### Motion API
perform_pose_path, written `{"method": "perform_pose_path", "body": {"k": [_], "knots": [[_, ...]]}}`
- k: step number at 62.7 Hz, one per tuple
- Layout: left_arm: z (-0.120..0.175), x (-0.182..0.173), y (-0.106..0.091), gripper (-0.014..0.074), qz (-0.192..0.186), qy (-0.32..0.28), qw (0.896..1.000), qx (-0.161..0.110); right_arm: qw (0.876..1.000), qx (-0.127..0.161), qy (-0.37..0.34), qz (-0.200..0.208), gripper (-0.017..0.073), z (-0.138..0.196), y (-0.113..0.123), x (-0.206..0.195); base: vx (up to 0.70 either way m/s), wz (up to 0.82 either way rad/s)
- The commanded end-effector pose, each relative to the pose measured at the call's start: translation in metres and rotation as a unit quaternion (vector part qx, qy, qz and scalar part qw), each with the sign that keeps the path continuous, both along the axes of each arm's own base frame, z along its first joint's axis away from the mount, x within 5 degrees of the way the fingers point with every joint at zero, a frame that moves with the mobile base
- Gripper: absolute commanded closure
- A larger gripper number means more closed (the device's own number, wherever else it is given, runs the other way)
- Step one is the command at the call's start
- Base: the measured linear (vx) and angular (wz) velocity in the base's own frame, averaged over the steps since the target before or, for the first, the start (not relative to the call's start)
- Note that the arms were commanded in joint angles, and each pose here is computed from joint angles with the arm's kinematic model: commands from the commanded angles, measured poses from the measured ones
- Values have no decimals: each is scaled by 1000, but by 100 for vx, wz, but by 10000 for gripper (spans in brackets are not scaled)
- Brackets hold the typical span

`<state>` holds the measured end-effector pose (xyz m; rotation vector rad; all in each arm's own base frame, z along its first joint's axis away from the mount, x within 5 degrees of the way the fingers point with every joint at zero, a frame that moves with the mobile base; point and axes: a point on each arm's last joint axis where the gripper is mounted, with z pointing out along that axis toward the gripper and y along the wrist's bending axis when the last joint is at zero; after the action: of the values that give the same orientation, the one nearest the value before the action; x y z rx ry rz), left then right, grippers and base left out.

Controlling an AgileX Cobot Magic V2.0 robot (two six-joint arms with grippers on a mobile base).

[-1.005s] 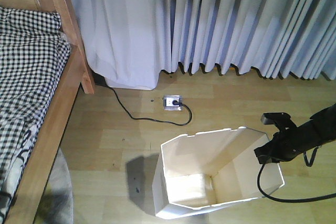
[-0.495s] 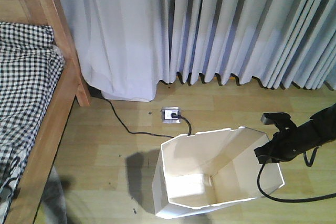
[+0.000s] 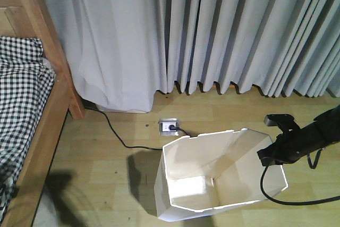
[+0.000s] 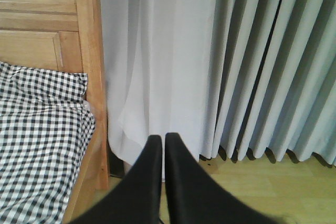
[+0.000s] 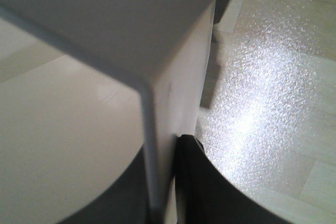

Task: Move trash bin to bedside with robot
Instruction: 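Drag the held bin with the right gripper toward the bed and curtains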

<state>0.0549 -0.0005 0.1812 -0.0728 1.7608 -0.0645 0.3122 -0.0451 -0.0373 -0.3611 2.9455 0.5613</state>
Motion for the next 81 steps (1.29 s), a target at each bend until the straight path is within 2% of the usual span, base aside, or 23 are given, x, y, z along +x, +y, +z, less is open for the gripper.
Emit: {"method": "perform_pose_path", "body": {"k": [1,81], "knots": [[1,1,0,599,2,-32,999,-5,997,78,-15,0,564,31,10,9,13,-2],[1,1,0,599,2,-32,999,-5,997,79,-14,-1,564,31,11,9,3,0]]}}
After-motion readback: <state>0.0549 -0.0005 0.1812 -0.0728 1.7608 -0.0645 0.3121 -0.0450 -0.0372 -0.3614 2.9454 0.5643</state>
